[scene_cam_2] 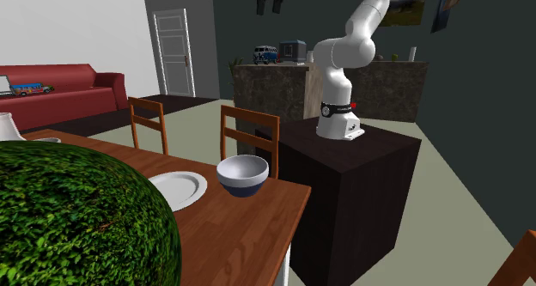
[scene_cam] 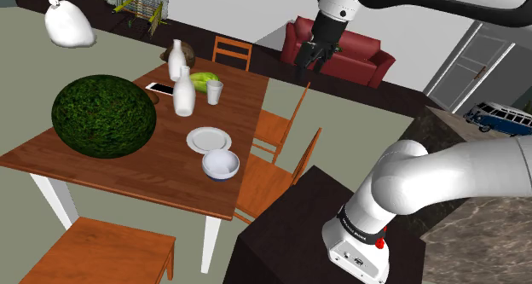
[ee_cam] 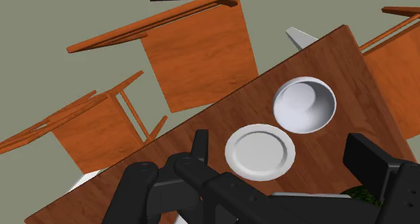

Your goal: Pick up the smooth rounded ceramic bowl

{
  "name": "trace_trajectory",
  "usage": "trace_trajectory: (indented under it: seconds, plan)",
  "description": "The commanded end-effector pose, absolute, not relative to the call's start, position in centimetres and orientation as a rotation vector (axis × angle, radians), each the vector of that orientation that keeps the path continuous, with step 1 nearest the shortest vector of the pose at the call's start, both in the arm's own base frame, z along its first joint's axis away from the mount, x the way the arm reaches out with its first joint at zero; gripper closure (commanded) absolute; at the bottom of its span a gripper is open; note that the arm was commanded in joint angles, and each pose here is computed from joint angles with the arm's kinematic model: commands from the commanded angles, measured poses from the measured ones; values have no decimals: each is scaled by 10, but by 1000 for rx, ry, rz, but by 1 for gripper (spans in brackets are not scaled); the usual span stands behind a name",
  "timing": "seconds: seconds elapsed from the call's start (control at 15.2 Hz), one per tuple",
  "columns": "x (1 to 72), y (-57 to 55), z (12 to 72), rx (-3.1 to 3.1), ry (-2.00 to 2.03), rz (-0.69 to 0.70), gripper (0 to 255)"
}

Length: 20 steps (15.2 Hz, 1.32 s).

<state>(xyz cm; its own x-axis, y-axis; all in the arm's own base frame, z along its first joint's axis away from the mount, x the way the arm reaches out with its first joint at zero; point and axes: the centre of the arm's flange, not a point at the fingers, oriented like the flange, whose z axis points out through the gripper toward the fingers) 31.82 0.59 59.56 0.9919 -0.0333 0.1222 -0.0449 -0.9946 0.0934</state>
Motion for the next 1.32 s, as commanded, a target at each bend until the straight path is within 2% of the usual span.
trace_trajectory:
  seconds: [0.0,1.25]
  plan:
    - [318,6,596,3039,-60,184,0]
    - [421,106,389,3069,-30,106,0]
